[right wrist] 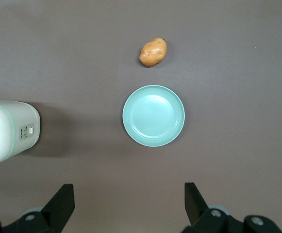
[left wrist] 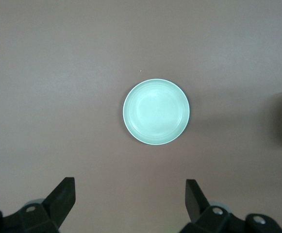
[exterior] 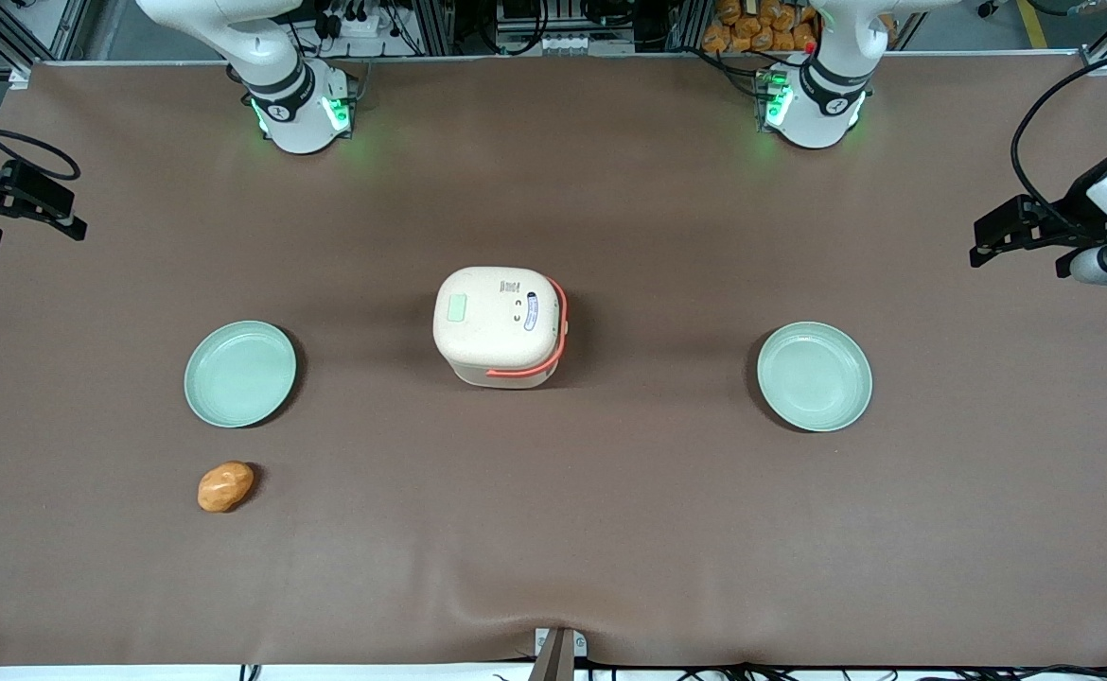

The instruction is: Press rice cooker button with right arm

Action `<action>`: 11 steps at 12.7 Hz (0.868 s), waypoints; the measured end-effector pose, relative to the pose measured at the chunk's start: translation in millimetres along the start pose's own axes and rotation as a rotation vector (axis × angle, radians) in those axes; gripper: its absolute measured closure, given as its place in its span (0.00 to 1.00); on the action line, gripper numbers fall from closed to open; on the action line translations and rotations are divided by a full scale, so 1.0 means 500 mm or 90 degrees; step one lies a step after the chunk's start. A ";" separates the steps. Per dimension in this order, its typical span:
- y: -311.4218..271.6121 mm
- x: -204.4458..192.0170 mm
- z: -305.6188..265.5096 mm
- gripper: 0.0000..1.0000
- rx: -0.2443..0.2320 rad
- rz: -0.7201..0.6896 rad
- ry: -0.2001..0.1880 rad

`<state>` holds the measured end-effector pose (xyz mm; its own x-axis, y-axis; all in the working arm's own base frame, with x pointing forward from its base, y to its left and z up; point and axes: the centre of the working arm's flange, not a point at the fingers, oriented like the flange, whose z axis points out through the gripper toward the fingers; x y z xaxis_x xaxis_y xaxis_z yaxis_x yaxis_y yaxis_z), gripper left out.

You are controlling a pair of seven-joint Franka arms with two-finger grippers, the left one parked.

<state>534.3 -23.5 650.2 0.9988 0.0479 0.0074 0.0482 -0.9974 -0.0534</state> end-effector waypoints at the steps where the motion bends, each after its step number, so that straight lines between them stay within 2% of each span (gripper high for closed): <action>1: 0.000 0.000 0.000 0.00 0.000 0.000 0.000; 7: -0.009 0.004 0.011 0.00 0.000 -0.005 -0.010; 11: -0.138 0.033 0.070 0.00 -0.005 -0.024 -0.041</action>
<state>547.5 48.2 619.1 0.9946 0.0880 -0.0555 0.0855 -0.9953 -0.0460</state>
